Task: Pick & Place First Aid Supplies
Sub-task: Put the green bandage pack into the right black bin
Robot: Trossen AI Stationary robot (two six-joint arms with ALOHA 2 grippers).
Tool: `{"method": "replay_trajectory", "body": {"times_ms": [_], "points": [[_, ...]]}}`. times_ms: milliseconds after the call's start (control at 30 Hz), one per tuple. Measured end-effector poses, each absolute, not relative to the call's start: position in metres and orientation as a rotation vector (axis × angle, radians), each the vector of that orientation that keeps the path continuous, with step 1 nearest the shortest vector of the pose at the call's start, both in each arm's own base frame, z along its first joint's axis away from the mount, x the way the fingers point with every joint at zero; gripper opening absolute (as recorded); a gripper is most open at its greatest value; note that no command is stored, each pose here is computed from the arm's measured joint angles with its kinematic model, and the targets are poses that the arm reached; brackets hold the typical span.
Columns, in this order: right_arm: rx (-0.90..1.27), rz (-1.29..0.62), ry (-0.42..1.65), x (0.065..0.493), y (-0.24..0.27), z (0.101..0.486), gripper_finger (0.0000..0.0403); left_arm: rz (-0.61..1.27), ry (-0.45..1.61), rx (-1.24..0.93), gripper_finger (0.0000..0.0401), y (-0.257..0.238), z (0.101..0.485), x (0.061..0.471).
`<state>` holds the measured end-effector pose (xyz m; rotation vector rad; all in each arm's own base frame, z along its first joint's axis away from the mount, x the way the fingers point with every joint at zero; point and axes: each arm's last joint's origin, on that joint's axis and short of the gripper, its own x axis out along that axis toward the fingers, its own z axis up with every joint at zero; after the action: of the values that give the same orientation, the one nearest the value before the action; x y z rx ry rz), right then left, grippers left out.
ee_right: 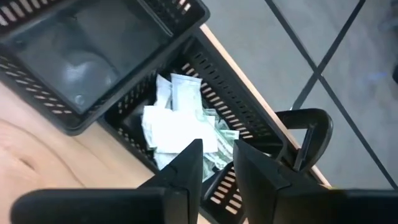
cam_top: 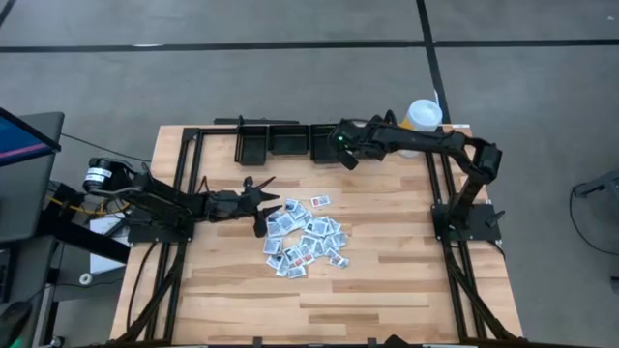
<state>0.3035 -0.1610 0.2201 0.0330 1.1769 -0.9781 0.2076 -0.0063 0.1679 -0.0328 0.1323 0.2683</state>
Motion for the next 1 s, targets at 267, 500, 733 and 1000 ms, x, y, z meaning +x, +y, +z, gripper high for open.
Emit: {"method": "replay_trajectory", "body": {"times_ms": [267,500,733,1000], "points": [[-0.042,-0.957,1.158,0.315,-0.138,0.221,0.008,0.26,0.128,-0.051,0.0149,-0.007,0.168,0.208],[-0.114,-0.832,1.058,0.338,-0.09,0.222,0.0079,0.163,0.129,-0.134,0.0149,-0.01,0.168,0.208],[-0.143,-0.704,0.959,0.345,-0.04,0.197,0.0079,0.058,0.179,-0.215,0.0149,-0.03,0.16,0.209],[-0.151,-0.295,0.746,0.361,0.019,0.193,0.0079,0.05,0.275,-0.277,0.0149,-0.056,0.137,0.209]]}}
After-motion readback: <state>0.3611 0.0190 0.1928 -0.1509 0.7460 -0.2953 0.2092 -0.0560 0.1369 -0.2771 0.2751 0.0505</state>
